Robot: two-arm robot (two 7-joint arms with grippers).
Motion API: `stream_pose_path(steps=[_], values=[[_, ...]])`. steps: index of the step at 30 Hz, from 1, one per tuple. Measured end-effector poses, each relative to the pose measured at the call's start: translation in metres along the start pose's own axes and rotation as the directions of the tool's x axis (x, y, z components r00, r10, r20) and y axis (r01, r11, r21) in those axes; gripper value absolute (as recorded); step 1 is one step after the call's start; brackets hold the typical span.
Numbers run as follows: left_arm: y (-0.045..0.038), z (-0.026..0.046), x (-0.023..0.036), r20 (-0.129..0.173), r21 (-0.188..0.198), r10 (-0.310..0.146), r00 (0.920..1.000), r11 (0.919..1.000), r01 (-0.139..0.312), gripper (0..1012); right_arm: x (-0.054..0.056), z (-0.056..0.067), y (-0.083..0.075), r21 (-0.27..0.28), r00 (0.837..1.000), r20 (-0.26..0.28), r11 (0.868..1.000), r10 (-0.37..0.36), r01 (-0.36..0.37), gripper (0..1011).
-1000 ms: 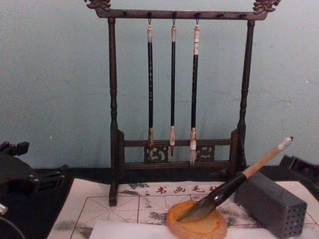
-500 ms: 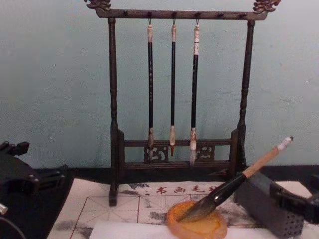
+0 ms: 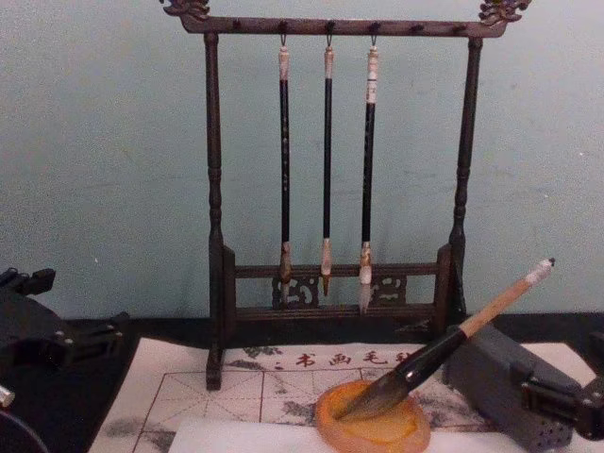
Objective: Pick up the brush from the inkstone, write on the paper, then place the brush back to its original position.
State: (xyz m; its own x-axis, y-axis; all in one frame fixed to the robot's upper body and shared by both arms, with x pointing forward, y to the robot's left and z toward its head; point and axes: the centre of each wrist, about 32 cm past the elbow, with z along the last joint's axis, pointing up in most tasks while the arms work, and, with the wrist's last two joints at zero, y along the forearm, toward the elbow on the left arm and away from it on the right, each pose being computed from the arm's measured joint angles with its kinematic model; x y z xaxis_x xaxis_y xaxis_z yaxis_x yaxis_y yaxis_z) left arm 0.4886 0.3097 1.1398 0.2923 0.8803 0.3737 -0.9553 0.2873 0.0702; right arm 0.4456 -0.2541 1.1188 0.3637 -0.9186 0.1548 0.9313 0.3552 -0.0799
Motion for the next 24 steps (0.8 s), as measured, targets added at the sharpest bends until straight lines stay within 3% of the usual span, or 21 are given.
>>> stream_pose_path(steps=[24], values=[[0.0000, 0.0000, 0.0000, 0.000, 0.000, 0.000, 1.0000, 1.0000, 0.000, 1001, 0.0000, -0.0002, -0.0004, -0.001, 1.000, 0.000, 1.000, 0.002, -0.002, 1002]])
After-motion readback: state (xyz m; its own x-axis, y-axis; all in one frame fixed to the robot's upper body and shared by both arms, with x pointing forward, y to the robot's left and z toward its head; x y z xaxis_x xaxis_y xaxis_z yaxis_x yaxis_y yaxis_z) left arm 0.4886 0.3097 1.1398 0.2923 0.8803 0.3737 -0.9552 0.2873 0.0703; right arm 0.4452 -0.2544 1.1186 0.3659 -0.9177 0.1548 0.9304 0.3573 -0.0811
